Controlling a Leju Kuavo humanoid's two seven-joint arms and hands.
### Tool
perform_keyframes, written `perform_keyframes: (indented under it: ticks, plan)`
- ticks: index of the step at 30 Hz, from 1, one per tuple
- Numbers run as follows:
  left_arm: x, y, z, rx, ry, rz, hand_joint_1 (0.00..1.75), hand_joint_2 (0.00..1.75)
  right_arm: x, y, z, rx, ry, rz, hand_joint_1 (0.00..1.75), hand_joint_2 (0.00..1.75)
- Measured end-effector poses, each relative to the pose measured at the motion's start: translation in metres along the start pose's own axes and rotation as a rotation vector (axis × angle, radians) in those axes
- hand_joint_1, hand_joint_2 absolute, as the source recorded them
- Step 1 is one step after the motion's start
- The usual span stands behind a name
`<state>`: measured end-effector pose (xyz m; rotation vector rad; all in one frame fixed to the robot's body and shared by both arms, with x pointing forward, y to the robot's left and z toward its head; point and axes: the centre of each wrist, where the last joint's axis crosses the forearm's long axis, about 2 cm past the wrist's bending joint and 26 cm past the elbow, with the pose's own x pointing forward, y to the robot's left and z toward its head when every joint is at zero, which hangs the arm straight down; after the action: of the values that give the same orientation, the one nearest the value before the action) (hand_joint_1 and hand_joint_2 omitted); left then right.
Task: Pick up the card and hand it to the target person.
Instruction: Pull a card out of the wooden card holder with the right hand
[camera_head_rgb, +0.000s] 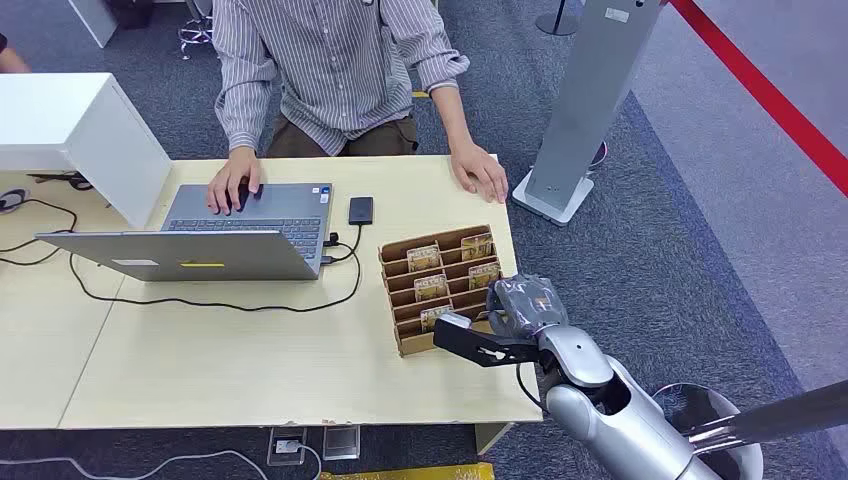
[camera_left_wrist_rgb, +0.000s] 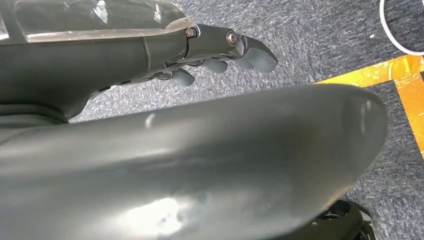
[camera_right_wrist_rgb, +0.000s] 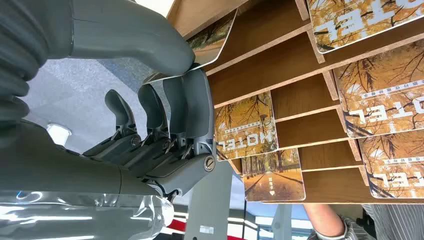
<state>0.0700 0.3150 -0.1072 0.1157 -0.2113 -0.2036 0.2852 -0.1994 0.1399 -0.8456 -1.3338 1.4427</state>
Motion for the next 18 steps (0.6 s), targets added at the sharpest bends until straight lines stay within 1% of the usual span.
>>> perform_keyframes:
  ticks: [6,10,12,14,18]
  plan:
    - [0.0000,0.0000,0.0000,0.000,0.000,0.000,0.00,0.00,0.0001,0.0004,-0.0004,0.001,-0.001,0.001,1.32,1.75]
    - [-0.0001,0.0000,0.0000,0.001,-0.003,0.000,0.00,0.00,0.0005,0.0017,-0.0005,0.005,-0.004,0.001,1.36,1.75]
    - [-0.0001,0.0000,0.0000,0.001,-0.004,0.000,0.00,0.00,0.0010,0.0023,-0.0006,0.007,-0.006,0.002,1.33,1.75]
    - [-0.0002,0.0000,0.0000,0.001,-0.004,0.000,0.00,0.00,0.0012,0.0027,-0.0009,0.008,-0.007,0.004,1.23,1.75]
    - [-0.0006,-0.0001,0.0000,0.002,-0.006,0.000,0.00,0.00,0.0012,0.0032,-0.0012,0.010,-0.008,0.006,1.14,1.75]
